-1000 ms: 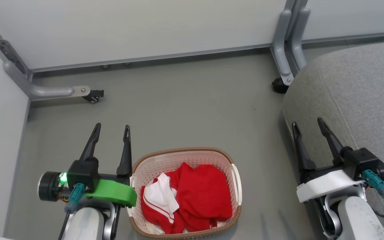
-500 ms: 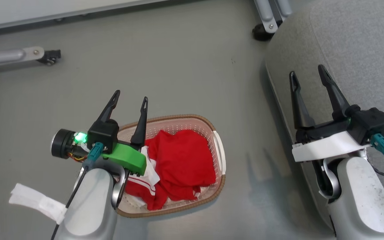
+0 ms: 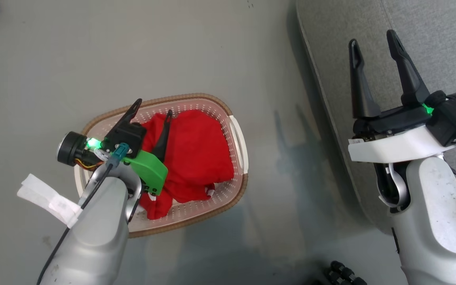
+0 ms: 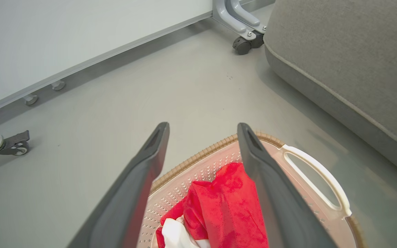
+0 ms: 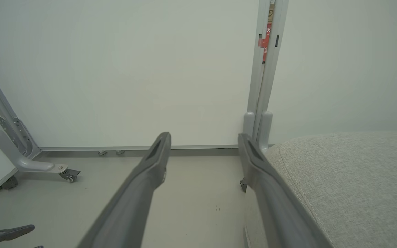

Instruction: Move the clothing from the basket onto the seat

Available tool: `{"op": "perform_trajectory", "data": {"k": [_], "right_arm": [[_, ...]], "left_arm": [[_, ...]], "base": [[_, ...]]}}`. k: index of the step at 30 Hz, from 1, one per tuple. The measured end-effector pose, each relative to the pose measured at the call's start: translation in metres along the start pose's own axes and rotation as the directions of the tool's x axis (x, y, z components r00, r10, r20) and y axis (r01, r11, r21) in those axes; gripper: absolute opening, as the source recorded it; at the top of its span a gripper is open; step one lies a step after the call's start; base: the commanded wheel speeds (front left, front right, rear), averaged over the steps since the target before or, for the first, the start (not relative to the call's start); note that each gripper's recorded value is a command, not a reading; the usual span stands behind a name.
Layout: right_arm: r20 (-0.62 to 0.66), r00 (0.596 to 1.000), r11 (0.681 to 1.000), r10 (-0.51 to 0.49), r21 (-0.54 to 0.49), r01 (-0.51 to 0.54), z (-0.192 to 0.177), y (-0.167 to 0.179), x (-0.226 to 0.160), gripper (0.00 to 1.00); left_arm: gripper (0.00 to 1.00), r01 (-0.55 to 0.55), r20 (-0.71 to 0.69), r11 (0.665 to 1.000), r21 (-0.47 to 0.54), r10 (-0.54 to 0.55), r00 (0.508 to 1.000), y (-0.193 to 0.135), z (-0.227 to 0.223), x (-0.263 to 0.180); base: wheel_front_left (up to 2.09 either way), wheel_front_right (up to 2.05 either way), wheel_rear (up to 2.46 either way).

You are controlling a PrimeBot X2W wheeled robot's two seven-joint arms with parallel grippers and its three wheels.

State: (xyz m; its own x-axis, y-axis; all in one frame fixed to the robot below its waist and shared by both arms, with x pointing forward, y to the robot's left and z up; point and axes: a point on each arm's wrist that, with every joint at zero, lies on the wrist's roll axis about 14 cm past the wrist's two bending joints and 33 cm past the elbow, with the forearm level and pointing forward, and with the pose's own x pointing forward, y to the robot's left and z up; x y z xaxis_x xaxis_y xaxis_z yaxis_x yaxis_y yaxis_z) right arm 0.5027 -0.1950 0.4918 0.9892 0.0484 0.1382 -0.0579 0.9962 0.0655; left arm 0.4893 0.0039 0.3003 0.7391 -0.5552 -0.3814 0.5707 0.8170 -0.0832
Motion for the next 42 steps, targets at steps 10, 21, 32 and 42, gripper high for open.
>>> {"op": "perform_trajectory", "data": {"k": [10, 21, 32, 42], "right_arm": [[-0.076, 0.997, 1.000, -0.013, -0.014, 0.012, -0.047, -0.012, 0.012, 1.00], [-0.163, 0.986, 1.000, -0.018, -0.026, 0.014, -0.097, -0.018, 0.014, 1.00], [-0.225, 0.974, 1.000, -0.019, -0.022, 0.015, -0.137, -0.021, 0.014, 1.00], [-0.248, 0.968, 1.000, -0.017, -0.017, 0.014, -0.157, -0.022, 0.012, 1.00]], "left_arm": [[1.00, 0.077, -0.208, 0.997, -0.025, -0.081, 0.975, -0.006, -0.086, 0.030], [1.00, 0.131, -0.406, 0.988, -0.079, -0.152, 0.901, -0.020, -0.169, 0.036], [1.00, 0.162, -0.513, 0.981, -0.111, -0.196, 0.836, -0.027, -0.216, 0.042], [1.00, 0.217, -0.559, 0.970, -0.111, -0.242, 0.793, -0.039, -0.235, 0.047]], "base": [[0.00, 0.00, 0.00], [0.00, 0.00, 0.00], [0.00, 0.00, 0.00], [0.00, 0.00, 0.00]]}}
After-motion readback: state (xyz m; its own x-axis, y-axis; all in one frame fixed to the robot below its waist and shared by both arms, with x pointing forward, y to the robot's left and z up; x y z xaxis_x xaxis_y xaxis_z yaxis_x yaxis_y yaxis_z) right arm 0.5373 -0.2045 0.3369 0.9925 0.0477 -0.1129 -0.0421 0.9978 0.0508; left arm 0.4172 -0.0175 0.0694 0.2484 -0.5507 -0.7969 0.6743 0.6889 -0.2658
